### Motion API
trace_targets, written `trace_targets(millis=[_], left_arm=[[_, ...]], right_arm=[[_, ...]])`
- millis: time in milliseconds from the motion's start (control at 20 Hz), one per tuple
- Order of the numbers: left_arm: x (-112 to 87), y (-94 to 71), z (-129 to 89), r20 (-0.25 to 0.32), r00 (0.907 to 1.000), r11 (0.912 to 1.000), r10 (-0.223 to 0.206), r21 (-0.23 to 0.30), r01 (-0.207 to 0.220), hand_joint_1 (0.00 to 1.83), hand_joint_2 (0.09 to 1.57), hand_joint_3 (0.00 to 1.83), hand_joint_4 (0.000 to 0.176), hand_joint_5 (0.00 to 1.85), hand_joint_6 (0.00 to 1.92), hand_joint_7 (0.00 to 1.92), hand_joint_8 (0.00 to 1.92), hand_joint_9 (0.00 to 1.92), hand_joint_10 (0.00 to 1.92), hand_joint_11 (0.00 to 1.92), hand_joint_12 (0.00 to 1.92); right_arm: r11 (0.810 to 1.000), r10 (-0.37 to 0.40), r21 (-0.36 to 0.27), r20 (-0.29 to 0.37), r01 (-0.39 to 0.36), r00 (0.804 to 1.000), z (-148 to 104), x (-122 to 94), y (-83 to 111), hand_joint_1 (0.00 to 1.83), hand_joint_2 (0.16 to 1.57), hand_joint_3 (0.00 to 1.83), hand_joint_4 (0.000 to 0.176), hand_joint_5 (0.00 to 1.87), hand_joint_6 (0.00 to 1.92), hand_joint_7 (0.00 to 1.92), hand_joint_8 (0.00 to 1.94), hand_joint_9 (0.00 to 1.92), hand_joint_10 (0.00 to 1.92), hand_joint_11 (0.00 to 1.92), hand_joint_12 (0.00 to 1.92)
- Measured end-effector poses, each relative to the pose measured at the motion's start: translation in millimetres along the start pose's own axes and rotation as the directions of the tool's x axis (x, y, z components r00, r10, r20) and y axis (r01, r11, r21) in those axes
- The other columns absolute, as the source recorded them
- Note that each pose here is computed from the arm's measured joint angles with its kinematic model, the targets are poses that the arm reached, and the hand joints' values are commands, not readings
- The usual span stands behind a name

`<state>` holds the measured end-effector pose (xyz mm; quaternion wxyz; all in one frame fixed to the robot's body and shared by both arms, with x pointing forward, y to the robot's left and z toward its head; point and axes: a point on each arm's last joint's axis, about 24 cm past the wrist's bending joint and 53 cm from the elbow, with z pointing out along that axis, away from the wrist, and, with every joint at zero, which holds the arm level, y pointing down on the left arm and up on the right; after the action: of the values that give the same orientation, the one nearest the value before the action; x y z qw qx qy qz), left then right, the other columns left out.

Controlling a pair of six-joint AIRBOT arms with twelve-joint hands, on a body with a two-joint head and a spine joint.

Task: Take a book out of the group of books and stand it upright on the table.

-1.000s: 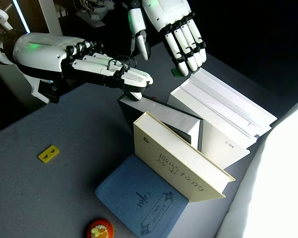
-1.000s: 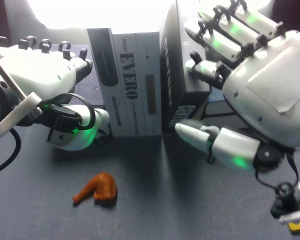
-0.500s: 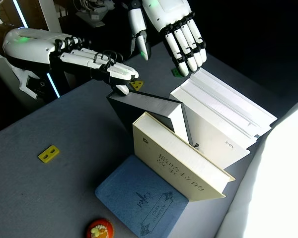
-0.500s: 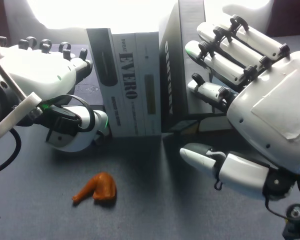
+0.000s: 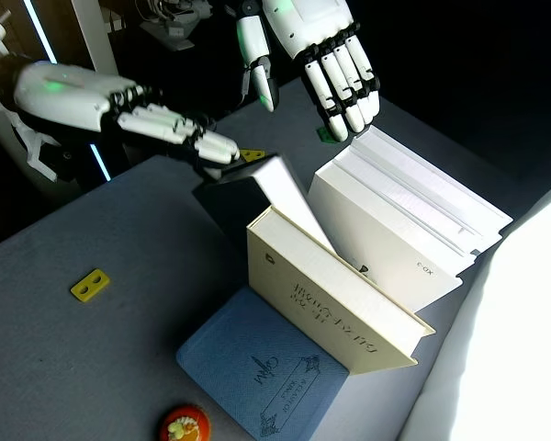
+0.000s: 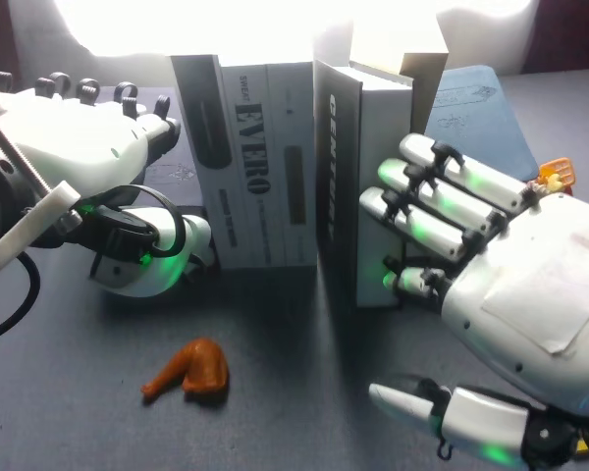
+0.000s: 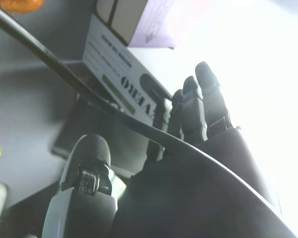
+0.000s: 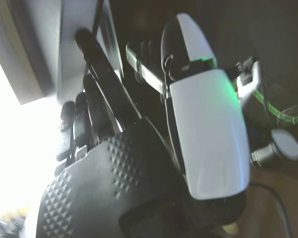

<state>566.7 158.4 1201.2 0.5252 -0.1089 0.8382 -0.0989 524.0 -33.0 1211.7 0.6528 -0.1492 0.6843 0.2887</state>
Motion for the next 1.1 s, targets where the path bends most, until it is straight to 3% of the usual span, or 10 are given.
trace_targets(millis=[300, 550, 750, 1100], left_arm=[[0.1, -0.8, 0.0, -0.001, 1.0000, 1.0000, 0.000, 0.003, 0.000, 0.11, 1.42, 0.00, 0.000, 0.05, 0.00, 0.02, 0.00, 0.05, 0.00, 0.00, 0.33], [0.1, -0.4, 0.0, 0.000, 1.0000, 1.0000, 0.000, 0.002, 0.000, 0.12, 1.42, 0.00, 0.000, 0.05, 0.00, 0.02, 0.00, 0.05, 0.00, 0.00, 0.33], [-0.1, 0.1, 0.0, 0.000, 1.0000, 1.0000, 0.000, 0.000, 0.000, 0.12, 1.42, 0.00, 0.000, 0.05, 0.00, 0.03, 0.00, 0.06, 0.00, 0.00, 0.39], [0.0, -0.6, 0.0, 0.000, 1.0000, 1.0000, 0.000, 0.003, 0.000, 0.13, 1.41, 0.00, 0.000, 0.06, 0.01, 0.02, 0.00, 0.05, 0.00, 0.00, 0.34]], right_arm=[[1.000, -0.009, -0.007, -0.005, 0.009, 1.000, 1.3, 3.7, -0.2, 0.00, 1.20, 0.00, 0.000, 0.81, 0.05, 0.12, 0.00, 0.00, 0.00, 0.00, 0.00], [0.999, -0.037, -0.014, -0.032, 0.037, 0.999, 6.2, 19.2, -2.7, 0.02, 1.20, 0.00, 0.000, 0.82, 0.05, 0.14, 0.01, 0.00, 0.00, 0.00, 0.00], [0.999, -0.035, -0.007, -0.107, 0.034, 0.994, 6.5, 45.4, -7.0, 0.00, 1.20, 0.00, 0.000, 0.79, 0.03, 0.14, 0.01, 0.00, 0.00, 0.00, 0.00], [0.998, -0.066, -0.029, -0.133, 0.063, 0.989, -1.4, 59.2, -1.4, 0.00, 1.20, 0.00, 0.000, 0.71, 0.00, 0.12, 0.00, 0.00, 0.00, 0.00, 0.00]])
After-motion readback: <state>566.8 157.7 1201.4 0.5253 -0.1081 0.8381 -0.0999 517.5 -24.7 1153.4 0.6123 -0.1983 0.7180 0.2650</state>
